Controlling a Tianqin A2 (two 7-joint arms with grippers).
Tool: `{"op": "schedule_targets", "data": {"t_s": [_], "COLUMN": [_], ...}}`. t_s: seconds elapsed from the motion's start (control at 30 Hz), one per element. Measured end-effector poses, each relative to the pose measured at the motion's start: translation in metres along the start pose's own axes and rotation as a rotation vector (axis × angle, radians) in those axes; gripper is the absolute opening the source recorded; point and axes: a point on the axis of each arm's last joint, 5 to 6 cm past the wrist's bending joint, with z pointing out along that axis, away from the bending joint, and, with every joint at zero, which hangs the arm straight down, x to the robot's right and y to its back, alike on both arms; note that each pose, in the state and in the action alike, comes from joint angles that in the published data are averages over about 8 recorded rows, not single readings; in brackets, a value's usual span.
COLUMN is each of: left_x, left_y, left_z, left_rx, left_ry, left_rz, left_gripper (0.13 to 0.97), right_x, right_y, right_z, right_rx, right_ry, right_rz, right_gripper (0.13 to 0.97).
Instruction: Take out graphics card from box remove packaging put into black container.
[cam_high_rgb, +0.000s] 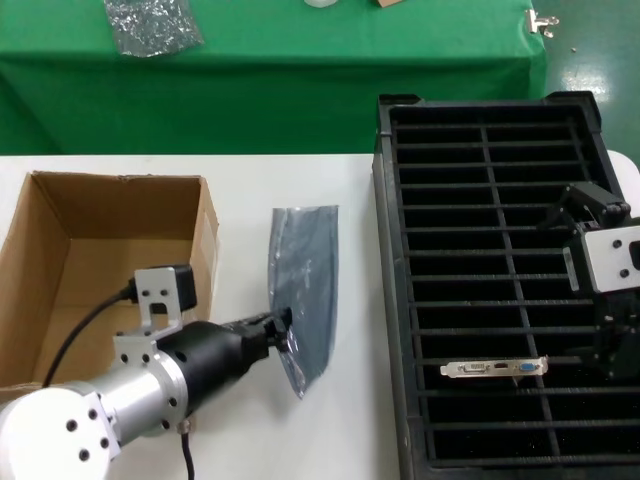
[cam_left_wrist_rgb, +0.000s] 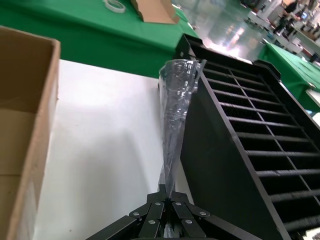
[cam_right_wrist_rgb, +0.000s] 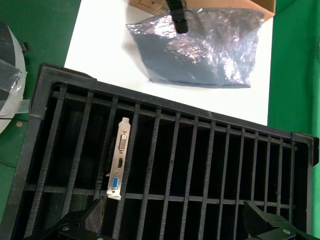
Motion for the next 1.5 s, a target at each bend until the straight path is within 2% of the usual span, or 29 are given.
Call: {"op": "schedule_targets", "data": {"t_s": [0.1, 0.2, 0.37, 0.47, 0.57, 0.73, 0.83, 0.93, 1.1, 1.5], "left_x": [-0.0016, -0.0014, 0.001, 0.002, 0.0033, 0.0083, 0.0099, 0.0093, 0.0067, -0.0007], "left_y": [-0.0016, -0.0041, -0.0095, -0.0142, -0.021, -0.0337, -0.0358, -0.0337, -0.0269, -0.0082], "left_z": [0.002, 0.002, -0.003, -0.009, -0.019, -0.041, -0.047, -0.047, -0.042, -0.035], "left_rx": [0.009, 0.011, 0.014, 0.033, 0.081, 0.215, 0.264, 0.278, 0.299, 0.388], "left_ry": [0.002, 0.015, 0.039, 0.042, 0.032, -0.012, -0.025, -0.017, 0.009, 0.039], "left_rz": [-0.001, 0.023, 0.101, 0.162, 0.233, 0.373, 0.415, 0.423, 0.423, 0.436], "left_gripper": [0.153, 0.161, 0.205, 0.237, 0.267, 0.363, 0.401, 0.401, 0.535, 0.798], "right_x": [0.0, 0.0, 0.0, 0.0, 0.0, 0.0, -0.001, -0.002, -0.005, -0.019], "right_y": [0.0, 0.0, 0.0, 0.0, 0.0, 0.0, -0.001, -0.004, -0.01, -0.025], "right_z": [0.0, 0.0, 0.0, 0.0, 0.0, 0.0, 0.003, 0.008, 0.022, 0.057], "right_rx": [0.0, 0.0, 0.0, 0.0, 0.0, 0.003, 0.024, 0.068, 0.177, 0.468], "right_ry": [0.0, 0.0, 0.0, 0.0, 0.0, 0.001, 0.005, 0.014, 0.039, 0.139], "right_rz": [0.0, 0.0, 0.0, 0.0, 0.0, 0.0, 0.001, 0.002, 0.014, 0.108], "right_gripper": [0.966, 0.966, 0.966, 0.966, 0.966, 0.966, 0.966, 0.966, 0.966, 0.966]}}
